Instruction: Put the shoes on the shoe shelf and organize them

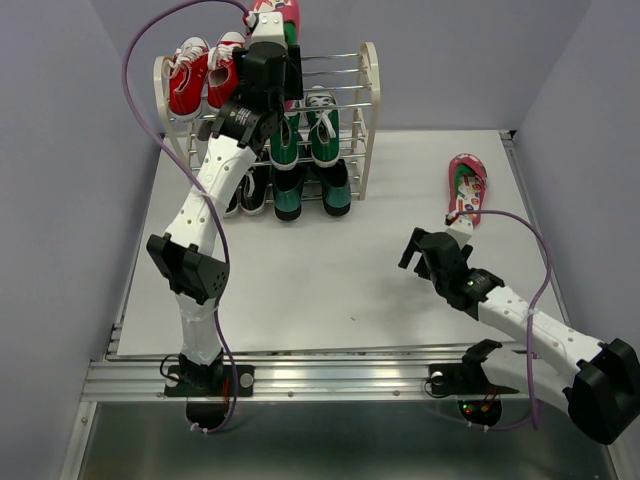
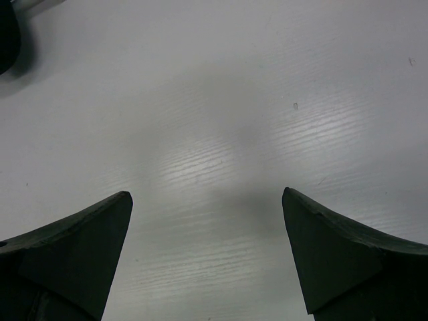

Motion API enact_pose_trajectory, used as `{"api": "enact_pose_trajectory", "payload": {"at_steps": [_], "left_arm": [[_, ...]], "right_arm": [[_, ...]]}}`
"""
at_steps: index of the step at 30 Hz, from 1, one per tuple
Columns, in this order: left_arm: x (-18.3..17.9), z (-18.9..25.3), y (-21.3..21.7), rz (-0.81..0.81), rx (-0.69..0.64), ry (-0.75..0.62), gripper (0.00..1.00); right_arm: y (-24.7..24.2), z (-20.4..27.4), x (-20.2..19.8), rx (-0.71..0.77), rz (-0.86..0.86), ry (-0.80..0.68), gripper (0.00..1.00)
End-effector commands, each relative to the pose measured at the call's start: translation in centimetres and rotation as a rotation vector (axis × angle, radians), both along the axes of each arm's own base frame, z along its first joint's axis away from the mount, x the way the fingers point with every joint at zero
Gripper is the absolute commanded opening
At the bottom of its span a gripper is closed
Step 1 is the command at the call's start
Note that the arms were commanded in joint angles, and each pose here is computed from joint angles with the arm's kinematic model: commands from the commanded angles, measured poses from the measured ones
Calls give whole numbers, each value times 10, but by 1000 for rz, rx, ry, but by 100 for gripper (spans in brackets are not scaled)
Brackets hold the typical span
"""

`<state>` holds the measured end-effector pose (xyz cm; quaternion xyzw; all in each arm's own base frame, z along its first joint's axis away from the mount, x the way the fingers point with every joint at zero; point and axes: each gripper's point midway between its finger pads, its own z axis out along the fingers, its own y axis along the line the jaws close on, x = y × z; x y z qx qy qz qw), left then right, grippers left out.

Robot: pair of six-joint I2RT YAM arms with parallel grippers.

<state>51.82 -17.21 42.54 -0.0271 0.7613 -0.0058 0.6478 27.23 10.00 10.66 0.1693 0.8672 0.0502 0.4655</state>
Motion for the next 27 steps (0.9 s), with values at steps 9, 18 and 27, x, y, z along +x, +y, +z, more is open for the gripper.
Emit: {"api": "enact_pose_trajectory", "payload": {"at_steps": [9, 18, 27], "left_arm": [[-3, 34, -1, -8, -84, -82, 43], [-9, 27, -4, -33, -87, -52, 64], [-16, 24, -4, -46, -92, -29, 83]], "right_arm": [[1, 20, 9, 43, -24, -67, 100], [1, 20, 7, 59, -29, -71, 100], [4, 19, 8, 57, -21, -63, 100]]}}
